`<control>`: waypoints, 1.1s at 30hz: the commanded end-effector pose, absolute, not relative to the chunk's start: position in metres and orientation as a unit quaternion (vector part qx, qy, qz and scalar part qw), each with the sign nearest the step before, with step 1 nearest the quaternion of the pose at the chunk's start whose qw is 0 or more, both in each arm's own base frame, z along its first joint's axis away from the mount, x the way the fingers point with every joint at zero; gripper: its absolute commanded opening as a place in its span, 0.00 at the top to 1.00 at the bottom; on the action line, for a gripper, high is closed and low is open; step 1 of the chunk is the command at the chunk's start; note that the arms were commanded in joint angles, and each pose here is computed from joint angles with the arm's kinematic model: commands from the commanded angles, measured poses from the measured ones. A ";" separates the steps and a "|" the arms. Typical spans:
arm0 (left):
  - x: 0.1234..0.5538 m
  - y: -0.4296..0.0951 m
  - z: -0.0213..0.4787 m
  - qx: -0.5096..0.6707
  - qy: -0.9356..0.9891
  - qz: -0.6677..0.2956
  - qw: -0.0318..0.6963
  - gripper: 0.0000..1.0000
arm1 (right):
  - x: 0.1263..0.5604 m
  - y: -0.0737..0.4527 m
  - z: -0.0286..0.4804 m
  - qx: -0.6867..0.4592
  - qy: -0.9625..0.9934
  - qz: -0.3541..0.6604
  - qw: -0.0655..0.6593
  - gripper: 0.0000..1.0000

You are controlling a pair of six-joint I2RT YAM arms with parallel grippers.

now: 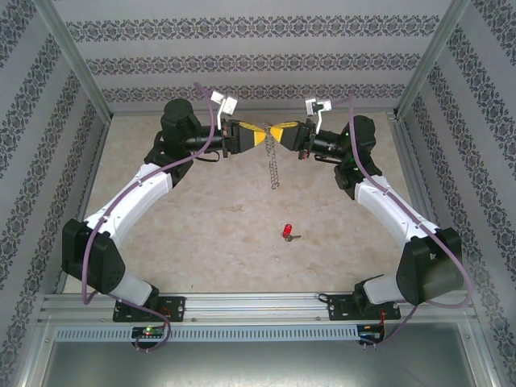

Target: Put the keys on the keyring

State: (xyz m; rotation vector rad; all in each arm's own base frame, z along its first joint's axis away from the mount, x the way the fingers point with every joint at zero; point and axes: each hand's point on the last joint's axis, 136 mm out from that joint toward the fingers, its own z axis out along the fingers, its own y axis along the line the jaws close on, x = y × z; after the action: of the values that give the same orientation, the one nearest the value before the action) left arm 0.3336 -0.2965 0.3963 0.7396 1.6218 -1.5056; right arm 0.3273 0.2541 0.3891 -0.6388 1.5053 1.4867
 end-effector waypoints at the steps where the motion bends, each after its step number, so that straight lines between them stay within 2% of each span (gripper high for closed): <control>1: 0.333 -0.302 0.403 0.305 0.619 -0.598 0.407 0.81 | 0.315 0.256 0.415 -0.281 0.575 0.602 0.478 1.00; 12: 0.331 -0.315 0.405 0.315 0.611 -0.607 0.400 0.81 | 0.315 0.258 0.414 -0.282 0.575 0.604 0.474 1.00; 17: 0.332 -0.318 0.404 0.315 0.610 -0.608 0.399 0.88 | 0.315 0.258 0.413 -0.282 0.576 0.604 0.473 1.00; 21: 0.333 -0.318 0.405 0.313 0.610 -0.606 0.403 1.00 | 0.315 0.258 0.411 -0.282 0.578 0.604 0.472 1.00; 27: 0.334 -0.314 0.402 0.316 0.625 -0.580 0.415 1.00 | 0.320 0.254 0.407 -0.271 0.586 0.603 0.470 1.00; 29: 0.332 -0.313 0.399 0.325 0.636 -0.565 0.413 1.00 | 0.323 0.250 0.406 -0.261 0.590 0.602 0.471 0.87; 31: 0.330 -0.311 0.397 0.335 0.645 -0.551 0.410 1.00 | 0.325 0.245 0.406 -0.254 0.592 0.600 0.474 0.85; 33: 0.327 -0.310 0.396 0.345 0.650 -0.540 0.409 1.00 | 0.326 0.241 0.406 -0.249 0.594 0.598 0.477 0.72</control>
State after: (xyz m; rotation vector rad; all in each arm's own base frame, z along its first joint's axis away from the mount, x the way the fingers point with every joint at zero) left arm 0.3386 -0.3114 0.3904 0.7971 1.6394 -1.4379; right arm 0.3331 0.2487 0.3907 -0.5924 1.5156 1.4838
